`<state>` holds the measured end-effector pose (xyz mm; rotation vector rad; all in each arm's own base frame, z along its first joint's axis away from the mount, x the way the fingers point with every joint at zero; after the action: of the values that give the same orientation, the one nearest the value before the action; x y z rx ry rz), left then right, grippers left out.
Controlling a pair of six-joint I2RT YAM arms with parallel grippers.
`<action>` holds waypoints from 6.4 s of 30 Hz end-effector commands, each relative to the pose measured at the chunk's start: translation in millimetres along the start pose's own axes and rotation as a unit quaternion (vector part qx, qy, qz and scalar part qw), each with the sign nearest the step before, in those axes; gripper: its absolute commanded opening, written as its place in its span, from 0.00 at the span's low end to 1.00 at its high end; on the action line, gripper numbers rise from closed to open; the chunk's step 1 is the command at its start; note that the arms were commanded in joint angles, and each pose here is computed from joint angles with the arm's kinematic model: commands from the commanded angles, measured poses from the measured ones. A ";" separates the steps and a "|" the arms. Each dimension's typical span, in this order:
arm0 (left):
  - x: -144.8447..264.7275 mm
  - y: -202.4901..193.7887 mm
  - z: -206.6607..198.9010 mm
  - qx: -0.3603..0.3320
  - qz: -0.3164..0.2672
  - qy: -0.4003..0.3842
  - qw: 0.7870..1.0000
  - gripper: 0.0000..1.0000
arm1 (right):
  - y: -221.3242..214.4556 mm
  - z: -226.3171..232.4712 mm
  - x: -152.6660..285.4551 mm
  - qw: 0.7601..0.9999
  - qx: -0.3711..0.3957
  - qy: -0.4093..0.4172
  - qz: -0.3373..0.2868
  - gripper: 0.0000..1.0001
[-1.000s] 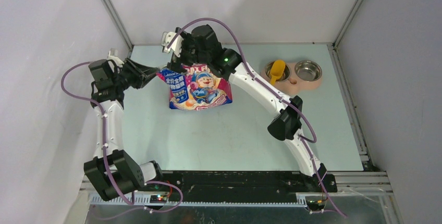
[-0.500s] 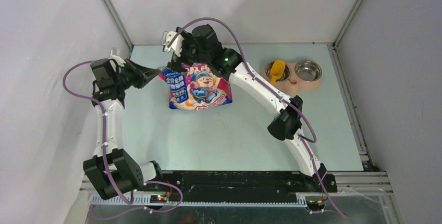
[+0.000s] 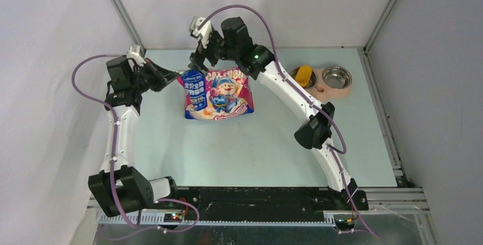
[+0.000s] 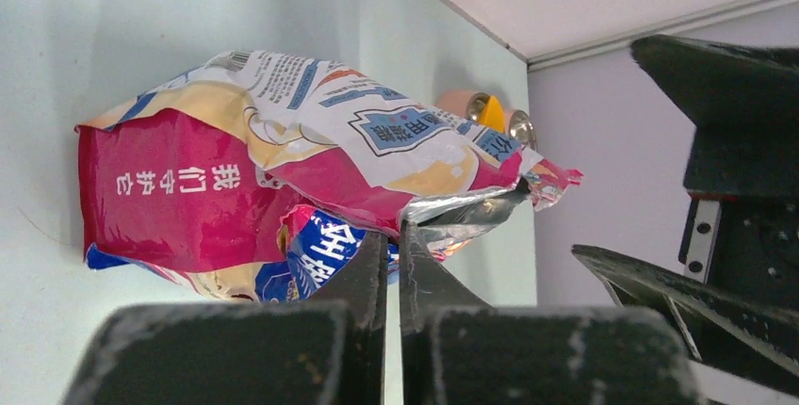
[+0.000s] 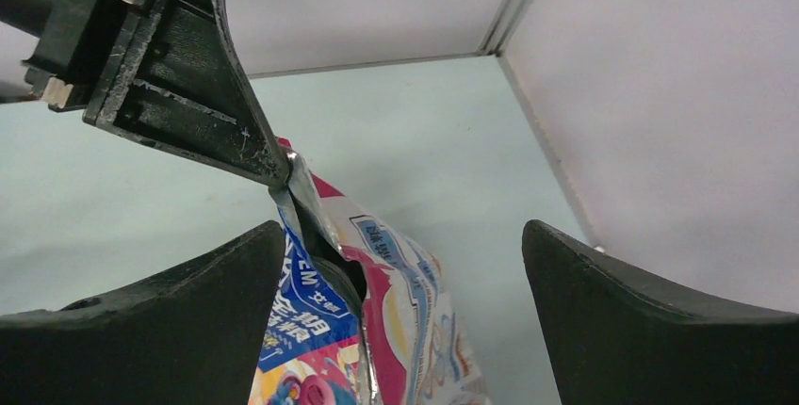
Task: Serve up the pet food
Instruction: Open the pet food bag at the center of the board.
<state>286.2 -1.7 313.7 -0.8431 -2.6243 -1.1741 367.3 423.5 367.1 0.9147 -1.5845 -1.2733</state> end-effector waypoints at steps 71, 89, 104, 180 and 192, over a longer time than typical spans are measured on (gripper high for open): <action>7.6 -5.6 -47.1 -0.190 -0.017 0.006 0.982 0.00 | -29.6 -14.2 -12.9 0.988 0.085 -0.111 0.068 0.99; 25.5 21.6 -64.3 -0.263 -0.056 0.041 0.962 0.75 | -51.5 -12.0 -7.3 0.991 0.006 -0.079 0.104 0.98; -6.0 5.7 -51.4 -0.321 0.048 0.071 0.943 0.75 | -58.7 -14.6 -3.9 0.987 -0.041 -0.099 0.116 0.98; 16.9 -15.7 -16.4 -0.371 0.076 0.193 0.905 0.00 | -65.1 -32.2 52.9 0.912 -0.059 -0.371 0.166 0.89; 20.6 -16.1 -18.7 -0.376 0.071 0.188 0.905 0.00 | -47.2 -42.3 37.8 0.922 0.016 -0.367 0.126 0.92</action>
<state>273.6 -23.8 321.3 -0.8377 -1.8001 -2.1171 363.8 396.6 309.7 0.2708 -1.9392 -1.4955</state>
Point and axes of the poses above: each gripper's point midway between its finger pads, its own x axis back along the fingers, its own z axis along the line the jaws close on, y = z × x, the point moved 9 cm from there along x, back along the fingers, and after that the axes turned 9 degrees about -x, right-handed, at the moved point
